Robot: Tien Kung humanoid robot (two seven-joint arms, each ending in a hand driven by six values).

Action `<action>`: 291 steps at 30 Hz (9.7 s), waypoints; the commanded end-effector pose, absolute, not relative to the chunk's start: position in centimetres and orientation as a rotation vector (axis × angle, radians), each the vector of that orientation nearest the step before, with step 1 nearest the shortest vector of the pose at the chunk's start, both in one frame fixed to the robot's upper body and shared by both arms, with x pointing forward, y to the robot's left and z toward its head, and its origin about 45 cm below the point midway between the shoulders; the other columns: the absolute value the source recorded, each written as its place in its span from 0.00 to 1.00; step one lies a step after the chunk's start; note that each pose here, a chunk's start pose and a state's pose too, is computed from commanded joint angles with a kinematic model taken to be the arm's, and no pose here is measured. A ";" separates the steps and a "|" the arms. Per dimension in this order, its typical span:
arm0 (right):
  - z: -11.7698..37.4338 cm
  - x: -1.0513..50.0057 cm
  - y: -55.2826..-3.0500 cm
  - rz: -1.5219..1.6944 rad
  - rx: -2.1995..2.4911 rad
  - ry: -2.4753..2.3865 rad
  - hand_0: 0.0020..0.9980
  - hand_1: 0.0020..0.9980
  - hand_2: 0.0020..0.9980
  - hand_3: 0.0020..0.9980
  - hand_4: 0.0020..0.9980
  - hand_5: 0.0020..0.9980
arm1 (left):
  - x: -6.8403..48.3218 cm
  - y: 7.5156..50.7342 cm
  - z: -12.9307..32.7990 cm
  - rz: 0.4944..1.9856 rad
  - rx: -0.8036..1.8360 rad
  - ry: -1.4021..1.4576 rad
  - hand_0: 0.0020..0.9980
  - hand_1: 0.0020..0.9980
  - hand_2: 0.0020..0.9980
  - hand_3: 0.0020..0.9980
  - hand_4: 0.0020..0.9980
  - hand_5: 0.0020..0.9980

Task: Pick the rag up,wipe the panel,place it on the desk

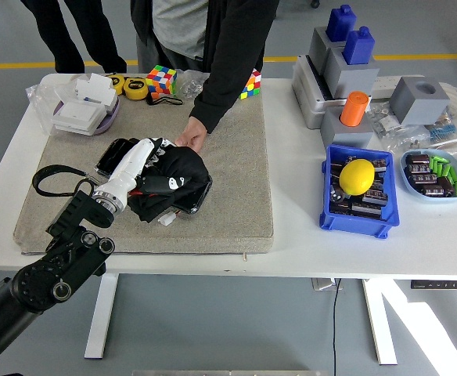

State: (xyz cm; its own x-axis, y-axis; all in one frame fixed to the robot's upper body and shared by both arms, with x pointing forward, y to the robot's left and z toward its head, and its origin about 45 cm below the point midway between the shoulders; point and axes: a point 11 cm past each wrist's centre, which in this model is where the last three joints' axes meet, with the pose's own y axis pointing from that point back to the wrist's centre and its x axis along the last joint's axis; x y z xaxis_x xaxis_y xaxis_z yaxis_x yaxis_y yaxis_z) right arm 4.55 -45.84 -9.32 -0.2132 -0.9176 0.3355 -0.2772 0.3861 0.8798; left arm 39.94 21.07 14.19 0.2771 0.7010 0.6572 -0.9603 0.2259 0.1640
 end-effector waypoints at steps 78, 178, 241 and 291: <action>-9.3 4.8 -45.7 -0.852 1.075 -1.722 0.56 0.57 0.50 0.52 0.89 0.40 | 43.7 32.1 15.1 1.630 0.660 -0.484 0.19 0.24 0.32 0.55 0.67 0.00; -9.2 5.5 -45.5 -0.839 1.110 -1.726 0.56 0.57 0.50 0.52 0.89 0.39 | 43.4 34.3 14.7 1.699 0.681 -0.557 0.19 0.25 0.33 0.56 0.68 0.00; -9.0 5.7 -45.7 -0.821 1.120 -1.722 0.56 0.57 0.50 0.52 0.90 0.39 | 40.9 20.4 14.3 1.298 0.526 -0.626 0.19 0.25 0.33 0.56 0.68 0.00; -9.0 5.8 -45.6 -0.821 1.121 -1.733 0.56 0.57 0.50 0.52 0.89 0.39 | 41.0 40.3 13.2 1.880 0.720 -0.464 0.23 0.28 0.37 0.56 0.69 0.00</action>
